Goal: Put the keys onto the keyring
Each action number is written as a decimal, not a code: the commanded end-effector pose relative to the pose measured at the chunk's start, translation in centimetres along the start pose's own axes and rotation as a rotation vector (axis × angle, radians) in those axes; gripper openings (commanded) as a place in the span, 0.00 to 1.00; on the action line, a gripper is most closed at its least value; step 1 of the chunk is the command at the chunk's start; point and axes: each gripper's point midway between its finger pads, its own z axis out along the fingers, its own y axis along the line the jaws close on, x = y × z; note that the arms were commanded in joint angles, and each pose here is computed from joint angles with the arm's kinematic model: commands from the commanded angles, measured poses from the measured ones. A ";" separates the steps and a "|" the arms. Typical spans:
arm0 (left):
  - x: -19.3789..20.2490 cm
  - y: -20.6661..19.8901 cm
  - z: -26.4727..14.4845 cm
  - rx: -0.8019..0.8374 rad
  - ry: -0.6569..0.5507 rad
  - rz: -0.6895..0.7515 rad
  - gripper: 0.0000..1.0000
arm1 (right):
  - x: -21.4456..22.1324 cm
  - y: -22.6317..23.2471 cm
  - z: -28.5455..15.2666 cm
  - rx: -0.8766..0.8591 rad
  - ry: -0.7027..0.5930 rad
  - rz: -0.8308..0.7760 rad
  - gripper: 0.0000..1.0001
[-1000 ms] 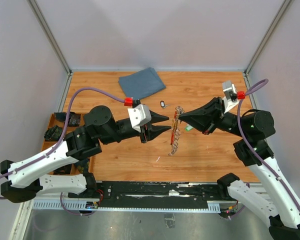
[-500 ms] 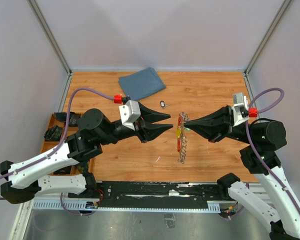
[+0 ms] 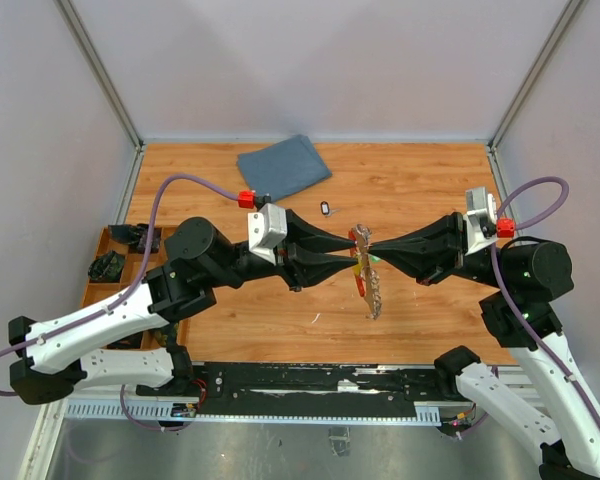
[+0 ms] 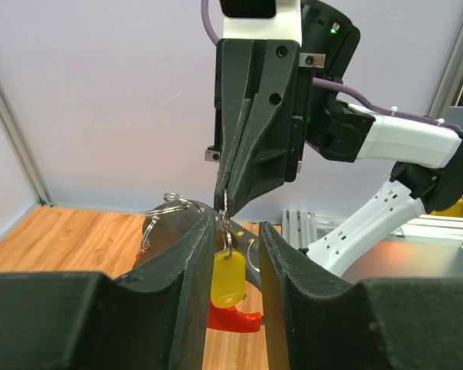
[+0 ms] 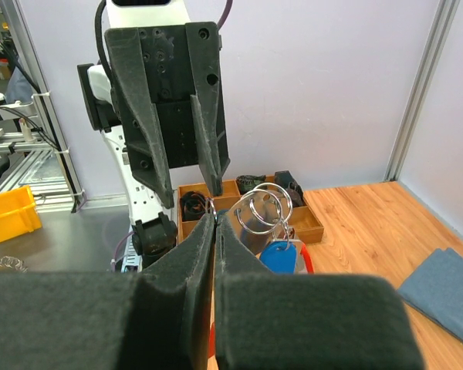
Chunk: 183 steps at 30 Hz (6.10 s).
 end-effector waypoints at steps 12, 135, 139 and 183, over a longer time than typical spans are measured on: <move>1.1 0.1 1.2 -0.003 -0.017 -0.032 0.31 | -1.3 0.6 -0.2 -0.020 -0.036 -0.066 0.01; 0.8 1.0 -2.0 -0.124 0.133 0.093 0.32 | 3.3 1.7 1.6 -0.163 0.107 -0.071 0.00; 0.7 0.9 -1.7 -0.119 0.114 0.085 0.33 | 3.3 2.0 1.5 -0.179 0.105 -0.083 0.01; 2.7 -1.0 -0.5 -0.009 0.147 0.030 0.01 | 1.9 3.3 1.1 -0.205 0.086 -0.135 0.06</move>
